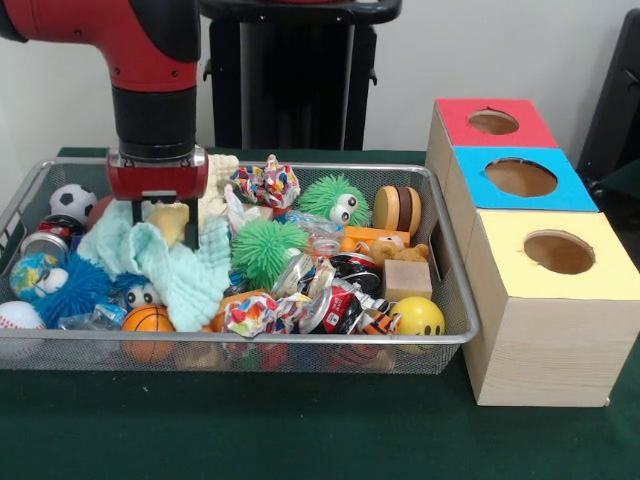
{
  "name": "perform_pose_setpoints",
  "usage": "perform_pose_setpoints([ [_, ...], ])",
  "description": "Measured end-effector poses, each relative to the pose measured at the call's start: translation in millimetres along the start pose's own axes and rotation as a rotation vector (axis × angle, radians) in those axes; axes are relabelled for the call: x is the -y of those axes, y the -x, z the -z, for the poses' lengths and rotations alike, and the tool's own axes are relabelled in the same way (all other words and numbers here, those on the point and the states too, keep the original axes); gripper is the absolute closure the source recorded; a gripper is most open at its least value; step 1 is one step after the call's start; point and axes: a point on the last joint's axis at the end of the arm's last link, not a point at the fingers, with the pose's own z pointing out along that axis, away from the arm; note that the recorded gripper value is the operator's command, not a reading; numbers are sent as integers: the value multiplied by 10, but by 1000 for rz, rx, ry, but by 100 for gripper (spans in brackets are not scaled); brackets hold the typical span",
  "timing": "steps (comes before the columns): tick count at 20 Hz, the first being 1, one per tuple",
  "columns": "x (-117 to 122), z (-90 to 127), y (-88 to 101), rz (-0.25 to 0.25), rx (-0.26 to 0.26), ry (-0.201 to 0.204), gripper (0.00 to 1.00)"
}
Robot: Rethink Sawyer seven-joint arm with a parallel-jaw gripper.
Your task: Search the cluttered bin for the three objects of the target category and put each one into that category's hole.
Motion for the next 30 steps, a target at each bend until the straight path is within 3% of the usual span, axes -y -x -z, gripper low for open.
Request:
perform_pose_setpoints([
  [6,10,185,12,-17,-67,4,0],
  [16,-17,349,-16,-25,-110,8,0],
  [17,-30,352,-30,-25,-112,11,100],
  [30,-112,374,-101,-28,-129,27,100],
])
